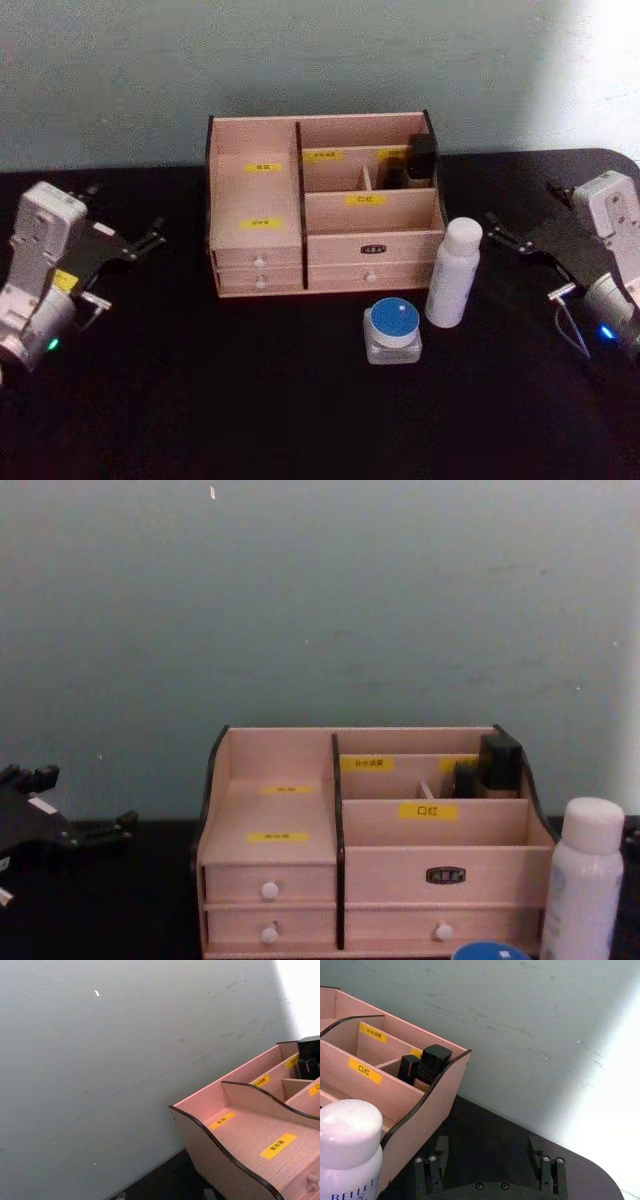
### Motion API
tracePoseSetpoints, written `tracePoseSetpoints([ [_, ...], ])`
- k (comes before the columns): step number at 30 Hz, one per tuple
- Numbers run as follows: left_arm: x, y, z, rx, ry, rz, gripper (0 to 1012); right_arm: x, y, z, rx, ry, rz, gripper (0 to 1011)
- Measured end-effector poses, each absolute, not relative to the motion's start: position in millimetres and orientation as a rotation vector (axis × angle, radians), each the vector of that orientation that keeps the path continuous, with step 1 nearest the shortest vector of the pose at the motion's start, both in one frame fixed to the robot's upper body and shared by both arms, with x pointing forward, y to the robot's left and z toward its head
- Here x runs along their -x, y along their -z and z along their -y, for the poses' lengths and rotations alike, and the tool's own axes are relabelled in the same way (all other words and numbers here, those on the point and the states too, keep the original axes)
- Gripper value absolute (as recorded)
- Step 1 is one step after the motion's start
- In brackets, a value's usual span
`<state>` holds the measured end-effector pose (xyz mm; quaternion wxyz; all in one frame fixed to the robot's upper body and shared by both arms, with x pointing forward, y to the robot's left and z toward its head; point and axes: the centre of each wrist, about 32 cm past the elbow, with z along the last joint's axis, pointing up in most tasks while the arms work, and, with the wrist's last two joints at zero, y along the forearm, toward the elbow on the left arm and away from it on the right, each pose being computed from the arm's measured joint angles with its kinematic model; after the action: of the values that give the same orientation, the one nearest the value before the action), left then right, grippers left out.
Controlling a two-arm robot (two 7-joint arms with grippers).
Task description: Pick up the facial cleanser and watermelon frost from the table and place them into the tiered storage box.
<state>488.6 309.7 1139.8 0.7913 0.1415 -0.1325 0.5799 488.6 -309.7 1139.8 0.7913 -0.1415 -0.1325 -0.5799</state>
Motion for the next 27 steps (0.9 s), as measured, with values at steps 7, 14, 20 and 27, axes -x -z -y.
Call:
tracePoseSetpoints([
  [7, -488.6, -1139.8, -309.7, -0.304, -1.248, 0.285, 1001, -488.6, -1139.8, 309.6, 0.305, 1.248, 0.285, 1003],
  [14, -488.6, -1139.8, -309.7, -0.304, -1.248, 0.285, 1001, -488.6, -1139.8, 309.7, 0.304, 1.248, 0.285, 1003],
  [20, -488.6, -1139.8, -309.7, -0.304, -1.248, 0.285, 1001, -488.6, -1139.8, 309.6, 0.304, 1.248, 0.285, 1003],
  [27, -488.6, -1139.8, -309.7, -0.304, -1.248, 0.285, 1001, -488.6, -1140.1, 310.3, 0.302, 1.247, 0.282, 1003],
])
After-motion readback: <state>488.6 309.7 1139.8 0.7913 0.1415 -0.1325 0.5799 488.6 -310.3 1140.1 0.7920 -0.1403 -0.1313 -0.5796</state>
